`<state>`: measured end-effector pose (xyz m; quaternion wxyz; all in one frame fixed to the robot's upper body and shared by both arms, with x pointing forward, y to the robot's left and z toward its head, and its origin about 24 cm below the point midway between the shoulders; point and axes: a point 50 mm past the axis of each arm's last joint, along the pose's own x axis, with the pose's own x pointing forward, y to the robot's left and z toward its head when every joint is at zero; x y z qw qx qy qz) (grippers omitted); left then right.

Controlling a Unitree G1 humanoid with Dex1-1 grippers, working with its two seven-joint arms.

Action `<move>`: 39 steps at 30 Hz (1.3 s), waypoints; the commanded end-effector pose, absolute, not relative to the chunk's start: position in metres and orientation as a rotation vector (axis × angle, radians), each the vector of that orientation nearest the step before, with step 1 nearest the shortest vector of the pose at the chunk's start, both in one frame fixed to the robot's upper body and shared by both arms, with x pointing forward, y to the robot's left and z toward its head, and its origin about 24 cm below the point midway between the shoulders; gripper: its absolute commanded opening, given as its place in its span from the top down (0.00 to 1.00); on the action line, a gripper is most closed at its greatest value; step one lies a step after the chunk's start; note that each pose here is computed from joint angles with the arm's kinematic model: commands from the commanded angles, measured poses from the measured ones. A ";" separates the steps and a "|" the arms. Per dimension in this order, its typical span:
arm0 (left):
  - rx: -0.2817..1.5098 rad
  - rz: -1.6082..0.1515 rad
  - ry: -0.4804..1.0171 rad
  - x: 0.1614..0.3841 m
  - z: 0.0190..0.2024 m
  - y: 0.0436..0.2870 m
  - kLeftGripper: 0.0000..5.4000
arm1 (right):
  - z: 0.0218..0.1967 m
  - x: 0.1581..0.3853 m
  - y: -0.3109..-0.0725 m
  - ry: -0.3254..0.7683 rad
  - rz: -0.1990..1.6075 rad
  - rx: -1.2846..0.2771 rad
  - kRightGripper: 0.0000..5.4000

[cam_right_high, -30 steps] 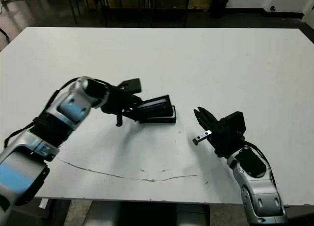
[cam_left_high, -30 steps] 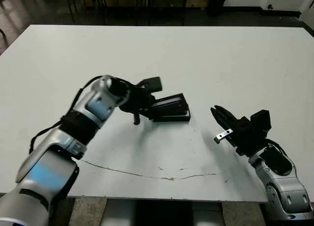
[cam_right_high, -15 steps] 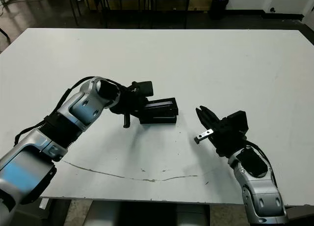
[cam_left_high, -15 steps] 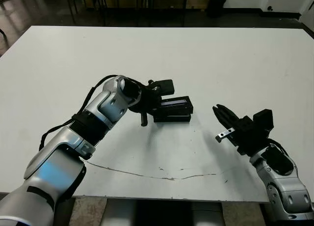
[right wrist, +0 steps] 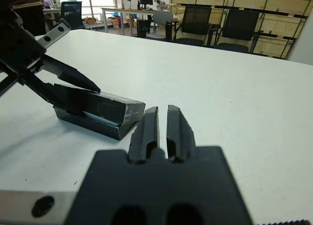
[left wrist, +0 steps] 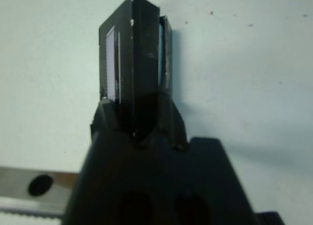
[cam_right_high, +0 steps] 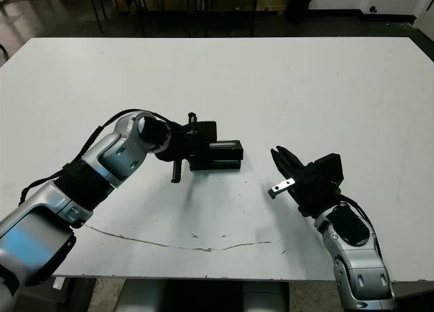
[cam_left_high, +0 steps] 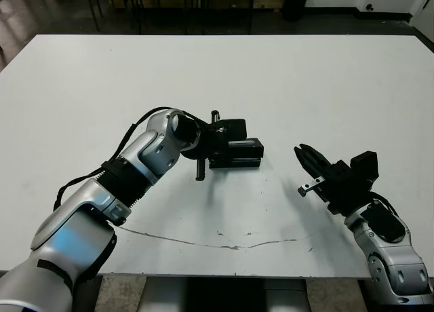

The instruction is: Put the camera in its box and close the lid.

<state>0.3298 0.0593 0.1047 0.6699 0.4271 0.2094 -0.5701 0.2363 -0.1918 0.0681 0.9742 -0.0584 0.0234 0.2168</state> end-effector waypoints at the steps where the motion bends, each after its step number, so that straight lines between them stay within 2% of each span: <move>1: 0.905 -1.374 0.675 0.312 0.063 0.072 1.00 | 0.066 0.236 -0.192 0.067 0.435 -0.131 1.00; 8: 0.877 -1.364 0.685 0.311 0.065 0.076 1.00 | 0.065 0.236 -0.193 0.070 0.432 -0.127 1.00; 15: 0.818 -1.342 0.668 0.311 0.081 0.087 1.00 | 0.065 0.237 -0.191 0.074 0.437 -0.124 1.00; 19: 0.781 -1.378 0.591 0.312 0.096 0.098 0.88 | 0.064 0.237 -0.190 0.077 0.432 -0.133 1.00; 31: 0.631 -1.436 0.353 0.301 0.141 0.121 0.37 | 0.064 0.236 -0.192 0.082 0.433 -0.132 1.00; 35: 0.588 -1.373 0.284 0.300 0.154 0.126 0.19 | 0.064 0.237 -0.191 0.085 0.435 -0.131 1.00; 39: 0.458 -1.269 0.207 0.307 0.155 0.137 0.03 | 0.065 0.238 -0.192 0.080 0.442 -0.131 1.00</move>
